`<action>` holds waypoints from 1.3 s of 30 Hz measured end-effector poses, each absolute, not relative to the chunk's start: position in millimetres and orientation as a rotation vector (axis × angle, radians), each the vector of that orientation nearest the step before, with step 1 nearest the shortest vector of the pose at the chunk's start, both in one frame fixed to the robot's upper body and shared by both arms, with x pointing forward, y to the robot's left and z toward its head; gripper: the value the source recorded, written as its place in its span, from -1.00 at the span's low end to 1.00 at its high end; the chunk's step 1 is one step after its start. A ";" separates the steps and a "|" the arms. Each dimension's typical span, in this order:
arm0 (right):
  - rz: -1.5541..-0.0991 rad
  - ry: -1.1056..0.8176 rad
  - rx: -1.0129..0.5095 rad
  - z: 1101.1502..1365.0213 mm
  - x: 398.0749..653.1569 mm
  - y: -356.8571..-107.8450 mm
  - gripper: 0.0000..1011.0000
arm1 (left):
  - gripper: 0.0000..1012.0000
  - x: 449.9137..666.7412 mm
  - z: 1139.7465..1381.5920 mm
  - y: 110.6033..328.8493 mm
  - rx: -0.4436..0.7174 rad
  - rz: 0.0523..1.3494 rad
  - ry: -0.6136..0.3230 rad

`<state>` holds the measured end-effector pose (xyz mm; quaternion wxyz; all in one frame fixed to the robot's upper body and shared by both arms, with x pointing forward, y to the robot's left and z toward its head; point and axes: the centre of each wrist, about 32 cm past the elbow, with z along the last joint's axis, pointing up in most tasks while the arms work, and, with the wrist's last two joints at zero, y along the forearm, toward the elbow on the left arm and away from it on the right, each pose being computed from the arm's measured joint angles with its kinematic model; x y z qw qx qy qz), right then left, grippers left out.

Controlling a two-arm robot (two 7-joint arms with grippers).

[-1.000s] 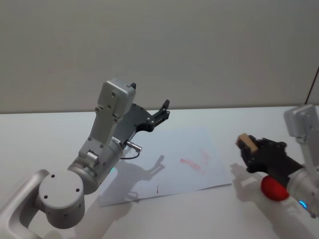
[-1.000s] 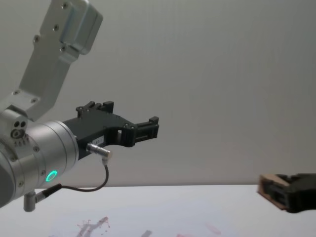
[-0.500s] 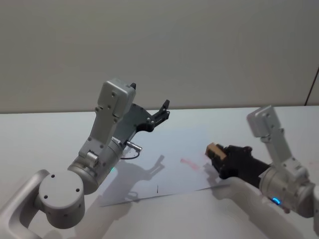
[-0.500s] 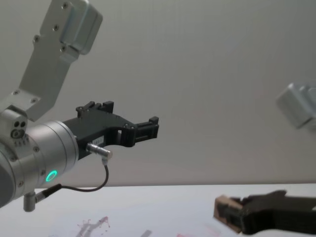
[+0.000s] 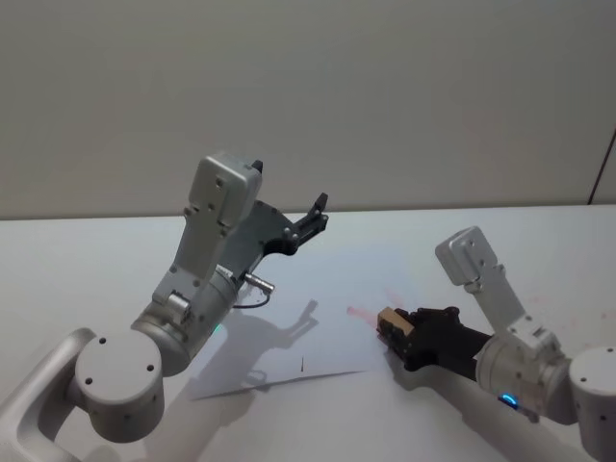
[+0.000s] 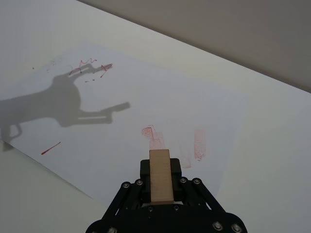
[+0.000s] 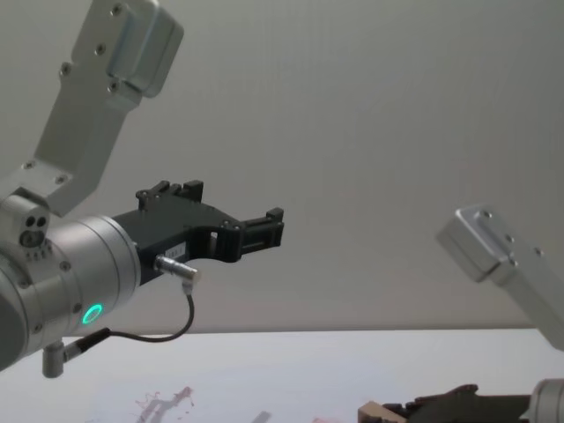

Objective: Use the one hand to pick up the stamp and affix it onto the A4 paper.

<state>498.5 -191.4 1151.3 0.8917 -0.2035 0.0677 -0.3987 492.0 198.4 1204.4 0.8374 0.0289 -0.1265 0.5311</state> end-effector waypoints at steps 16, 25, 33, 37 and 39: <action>-0.836 0.122 -0.426 1147.9 498.4 -185.8 -0.57 | 0.98 492.0 1204.4 198.4 0.061 1.124 -0.268; -0.881 0.069 -0.321 1172.2 494.1 -186.5 -0.57 | 0.98 492.0 1204.4 198.4 0.061 1.124 -0.268; -0.953 0.035 -0.224 1199.2 480.7 -196.8 -0.57 | 0.98 492.0 1204.4 198.4 0.061 1.124 -0.268; -1.021 0.041 -0.189 1209.6 462.0 -211.4 -0.57 | 0.98 492.0 1204.4 198.4 0.061 1.124 -0.268; -1.041 0.049 -0.184 1210.8 456.2 -215.6 -0.57 | 0.98 492.0 1204.4 198.4 0.061 1.124 -0.268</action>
